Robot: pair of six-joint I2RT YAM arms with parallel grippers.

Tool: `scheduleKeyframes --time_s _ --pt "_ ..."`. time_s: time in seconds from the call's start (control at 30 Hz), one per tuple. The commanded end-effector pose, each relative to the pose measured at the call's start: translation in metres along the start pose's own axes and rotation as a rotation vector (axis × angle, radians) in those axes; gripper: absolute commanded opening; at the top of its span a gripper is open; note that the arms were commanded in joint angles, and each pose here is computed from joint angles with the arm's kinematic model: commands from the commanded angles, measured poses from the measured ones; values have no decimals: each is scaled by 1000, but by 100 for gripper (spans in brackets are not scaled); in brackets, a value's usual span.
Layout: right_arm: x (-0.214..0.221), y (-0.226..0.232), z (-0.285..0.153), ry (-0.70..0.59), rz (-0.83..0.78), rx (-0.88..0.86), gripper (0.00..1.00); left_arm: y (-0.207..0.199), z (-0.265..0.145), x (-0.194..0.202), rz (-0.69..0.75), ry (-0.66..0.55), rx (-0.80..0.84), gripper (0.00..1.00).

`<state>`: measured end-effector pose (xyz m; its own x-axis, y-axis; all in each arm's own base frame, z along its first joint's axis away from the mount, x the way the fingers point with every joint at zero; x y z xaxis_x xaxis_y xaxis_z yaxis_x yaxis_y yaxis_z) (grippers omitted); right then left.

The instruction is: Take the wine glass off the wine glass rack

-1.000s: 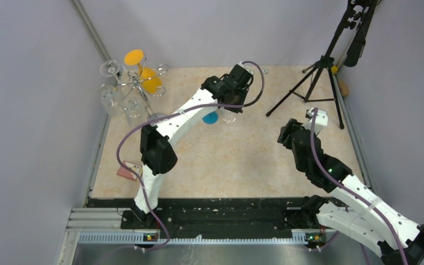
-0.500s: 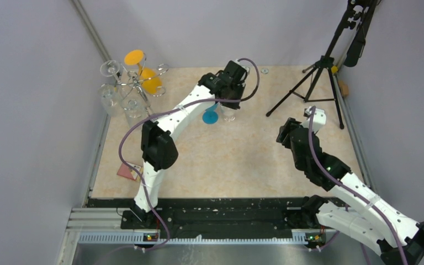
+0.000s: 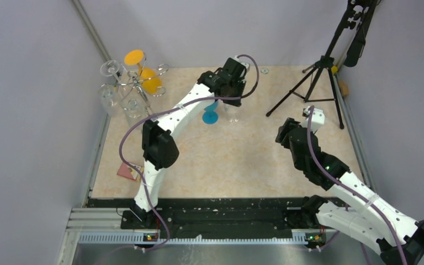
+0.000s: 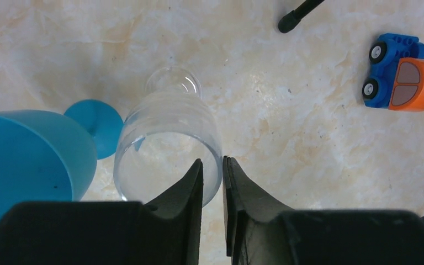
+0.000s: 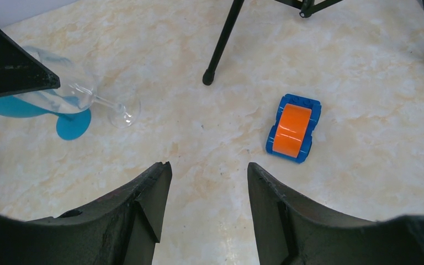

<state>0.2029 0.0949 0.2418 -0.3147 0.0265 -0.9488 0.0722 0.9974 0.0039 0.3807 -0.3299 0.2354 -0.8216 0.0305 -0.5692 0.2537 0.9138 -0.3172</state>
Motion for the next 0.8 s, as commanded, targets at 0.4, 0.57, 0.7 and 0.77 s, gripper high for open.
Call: scheduleKeyframes --time_s 0.4,0.57,0.7,0.77 --pt "-24 15 6 -69 55 -20 62 -23 -84 -60 -69 -190 232 63" --pt "-24 25 16 -77 55 -40 63 -13 -143 -80 -103 -303 266 91" --pt "-24 37 24 -76 48 -67 63 13 -193 -97 -184 -411 272 94" --pt "-24 43 28 -73 46 -76 61 28 -218 -104 -204 -474 265 94"
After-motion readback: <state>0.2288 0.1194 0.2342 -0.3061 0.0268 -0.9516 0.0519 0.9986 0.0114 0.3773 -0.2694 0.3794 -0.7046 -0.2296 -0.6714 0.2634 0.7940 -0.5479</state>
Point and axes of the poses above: each gripper's point midway between its finger pads, its own z axis out along the fingers, its own y axis along the line the jaws close on, x = y × z, the point moved 6 cm from there along -z, back along the fingers, and after that the axes turned 14 degrees about -z, right-handed, at the moved point
